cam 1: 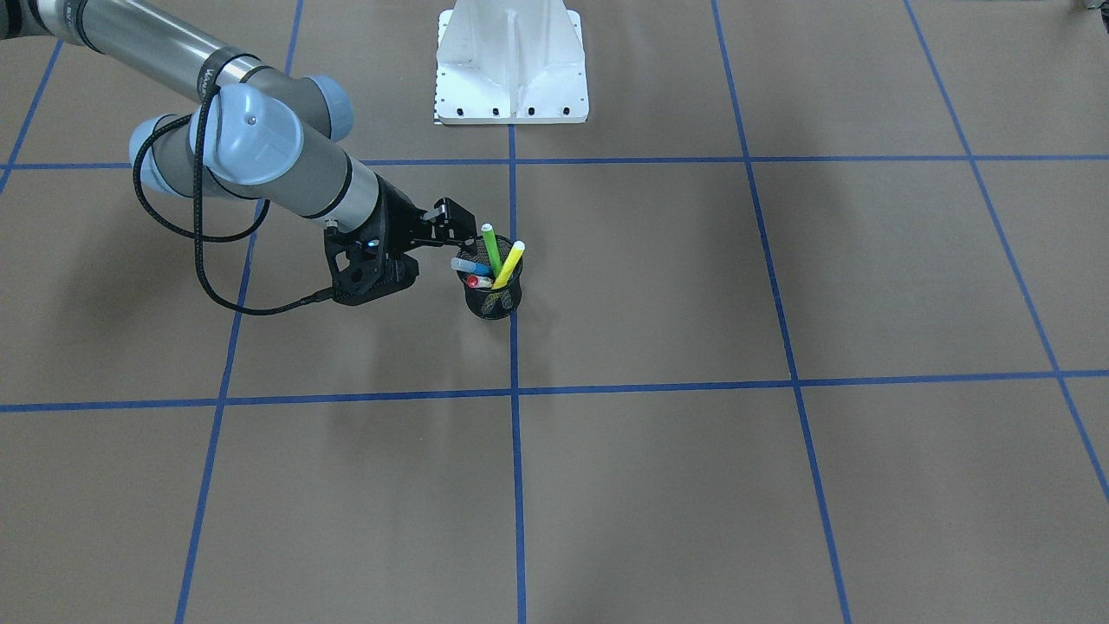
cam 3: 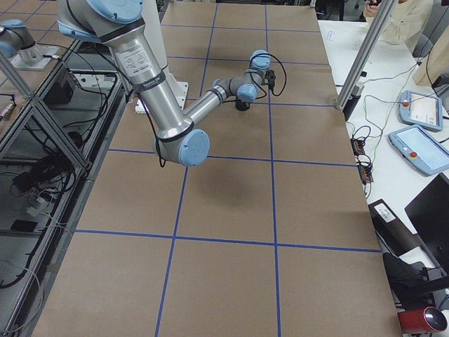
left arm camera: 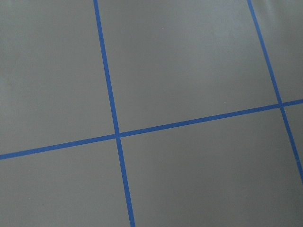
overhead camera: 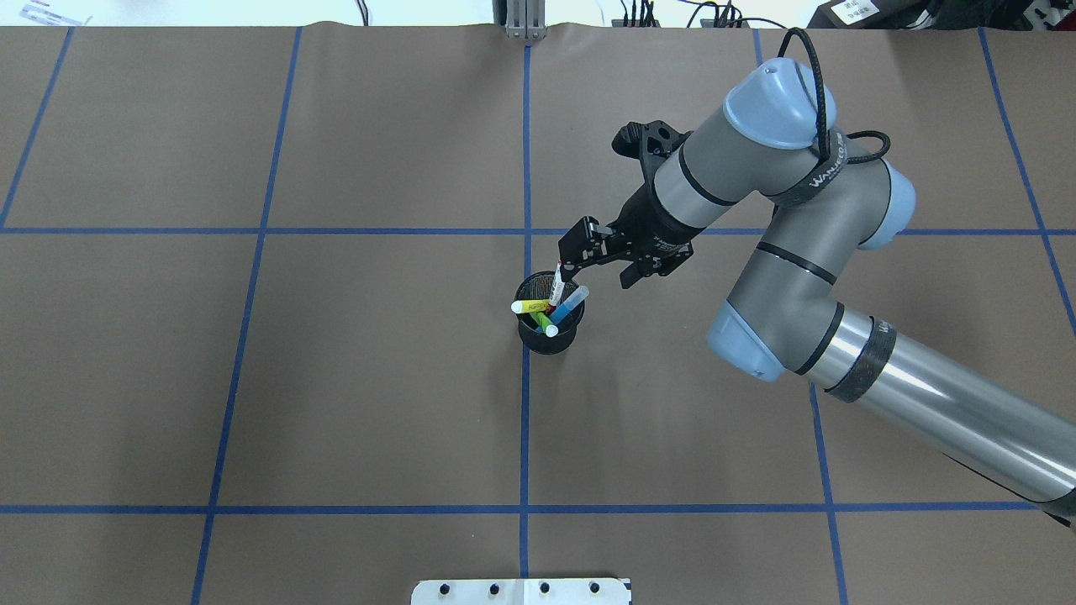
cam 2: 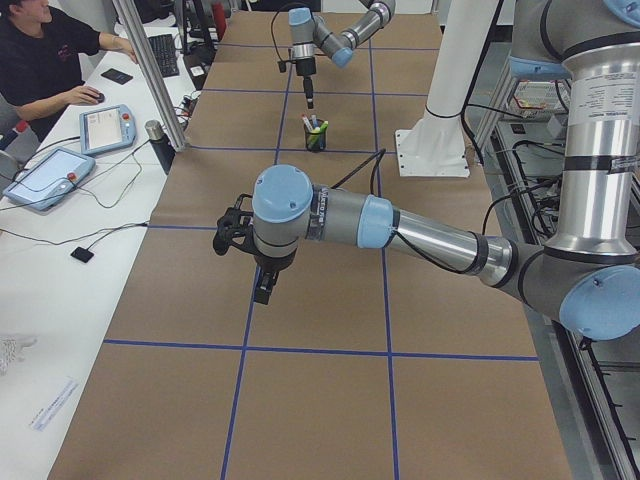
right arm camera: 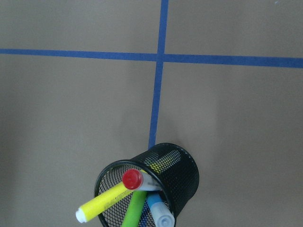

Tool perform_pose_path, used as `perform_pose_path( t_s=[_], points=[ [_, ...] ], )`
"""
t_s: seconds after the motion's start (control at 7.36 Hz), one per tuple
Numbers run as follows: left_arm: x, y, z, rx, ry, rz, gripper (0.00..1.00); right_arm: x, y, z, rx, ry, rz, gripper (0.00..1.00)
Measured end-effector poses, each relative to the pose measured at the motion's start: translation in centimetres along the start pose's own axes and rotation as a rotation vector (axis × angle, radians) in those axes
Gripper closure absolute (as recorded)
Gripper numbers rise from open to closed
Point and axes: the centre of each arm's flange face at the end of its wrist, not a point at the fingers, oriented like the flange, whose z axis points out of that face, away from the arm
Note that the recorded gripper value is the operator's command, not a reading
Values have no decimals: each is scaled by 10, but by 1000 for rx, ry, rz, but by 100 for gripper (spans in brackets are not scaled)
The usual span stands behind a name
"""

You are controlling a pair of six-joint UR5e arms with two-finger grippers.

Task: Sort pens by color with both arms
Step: 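Move the right gripper over the black mesh pen cup, then lower the right gripper and close it on the blue highlighter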

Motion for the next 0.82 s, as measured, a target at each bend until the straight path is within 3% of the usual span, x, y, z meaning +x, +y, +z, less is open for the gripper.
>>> perform_pose_path(
  t_s=[0.27,0.41,0.82],
  points=[
    [0,0,0,0,0,0,0,-3,8,10,-7,3,27,18],
    [0,0,0,0,0,-1,0,-3,10,13,-11,4,33,31],
    [-1,0,0,-1,0,-1,0,-6,11,13,-7,1,26,33]
  ],
)
